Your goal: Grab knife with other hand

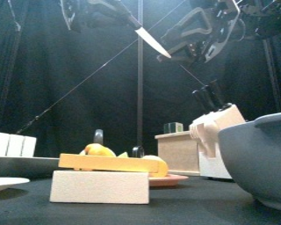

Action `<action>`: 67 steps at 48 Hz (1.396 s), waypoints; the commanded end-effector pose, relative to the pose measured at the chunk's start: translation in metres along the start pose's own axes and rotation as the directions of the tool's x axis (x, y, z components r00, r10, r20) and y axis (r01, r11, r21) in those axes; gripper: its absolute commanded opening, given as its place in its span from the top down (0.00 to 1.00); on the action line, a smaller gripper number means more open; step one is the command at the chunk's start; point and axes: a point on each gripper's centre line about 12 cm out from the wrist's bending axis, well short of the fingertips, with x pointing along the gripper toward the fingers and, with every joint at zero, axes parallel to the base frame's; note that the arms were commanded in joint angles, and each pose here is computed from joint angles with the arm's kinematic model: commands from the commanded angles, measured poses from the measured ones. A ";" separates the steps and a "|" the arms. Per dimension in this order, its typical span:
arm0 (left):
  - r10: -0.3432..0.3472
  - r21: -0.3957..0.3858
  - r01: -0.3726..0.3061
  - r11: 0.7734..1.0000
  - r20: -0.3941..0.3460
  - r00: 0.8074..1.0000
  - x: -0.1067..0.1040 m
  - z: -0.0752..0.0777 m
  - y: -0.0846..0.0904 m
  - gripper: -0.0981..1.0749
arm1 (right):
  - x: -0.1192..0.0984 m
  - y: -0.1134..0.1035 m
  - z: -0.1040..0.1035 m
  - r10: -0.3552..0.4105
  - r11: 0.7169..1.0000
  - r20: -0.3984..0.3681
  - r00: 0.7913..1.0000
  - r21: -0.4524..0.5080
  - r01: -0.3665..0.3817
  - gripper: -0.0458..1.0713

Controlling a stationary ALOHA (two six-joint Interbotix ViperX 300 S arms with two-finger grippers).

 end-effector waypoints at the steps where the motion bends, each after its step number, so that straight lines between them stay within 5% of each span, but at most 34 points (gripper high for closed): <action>1: 0.000 -0.004 0.000 1.000 0.018 1.000 0.000 0.006 -0.001 0.44 | 0.000 0.001 0.016 0.004 1.000 0.041 0.999 0.001 -0.004 0.19; 32: 0.038 0.003 -0.038 0.999 0.026 0.999 -0.001 0.003 0.004 0.44 | 0.000 0.002 0.017 0.008 1.000 0.034 0.999 0.004 -0.008 0.56; 57: 0.051 0.004 -0.051 0.999 0.017 0.999 -0.001 -0.001 0.006 0.42 | 0.000 0.003 0.017 0.010 1.000 0.039 0.999 0.002 -0.011 0.61; 67: 0.057 -0.022 -0.057 0.998 0.019 0.998 -0.002 -0.001 0.007 0.28 | 0.000 0.003 0.016 0.010 1.000 0.036 0.999 0.002 -0.011 0.61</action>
